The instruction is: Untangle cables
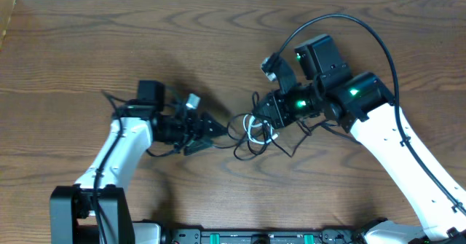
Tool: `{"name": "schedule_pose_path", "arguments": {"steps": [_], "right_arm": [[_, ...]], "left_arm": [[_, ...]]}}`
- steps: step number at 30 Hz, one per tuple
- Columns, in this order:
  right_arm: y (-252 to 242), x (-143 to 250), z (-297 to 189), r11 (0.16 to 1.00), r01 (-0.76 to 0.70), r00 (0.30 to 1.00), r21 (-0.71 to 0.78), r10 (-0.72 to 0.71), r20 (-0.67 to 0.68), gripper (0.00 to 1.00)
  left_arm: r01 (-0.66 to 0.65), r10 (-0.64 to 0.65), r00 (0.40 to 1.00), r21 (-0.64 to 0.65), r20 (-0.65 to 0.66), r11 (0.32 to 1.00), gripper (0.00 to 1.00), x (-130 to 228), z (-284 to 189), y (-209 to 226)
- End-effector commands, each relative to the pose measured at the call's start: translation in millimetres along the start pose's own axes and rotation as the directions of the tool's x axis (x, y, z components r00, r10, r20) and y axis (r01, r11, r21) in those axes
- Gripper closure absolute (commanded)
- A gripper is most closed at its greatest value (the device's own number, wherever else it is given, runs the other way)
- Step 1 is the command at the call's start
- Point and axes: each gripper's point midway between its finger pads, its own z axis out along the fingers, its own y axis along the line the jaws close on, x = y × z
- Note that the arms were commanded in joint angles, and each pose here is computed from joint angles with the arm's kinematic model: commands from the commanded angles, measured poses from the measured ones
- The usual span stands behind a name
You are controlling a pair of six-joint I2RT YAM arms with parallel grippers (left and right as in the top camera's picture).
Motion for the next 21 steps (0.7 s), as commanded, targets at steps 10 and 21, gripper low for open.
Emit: {"name": "schedule_pose_path", "arguments": {"steps": [10, 21], "right_arm": [[-1.2, 6.4, -18.1, 0.997, 0.039, 0.999, -0.068, -0.040, -0.010, 0.99], [-1.2, 6.6, -18.1, 0.996, 0.054, 0.998, -0.067, -0.055, -0.009, 0.99]], "left_arm": [[0.088, -0.082, 0.995, -0.124, 0.054, 0.988, 0.28, -4.5, 45.0, -14.4], [-0.033, 0.081, 0.985, -0.293, 0.152, 0.956, 0.28, -5.5, 76.9, -17.9]]}}
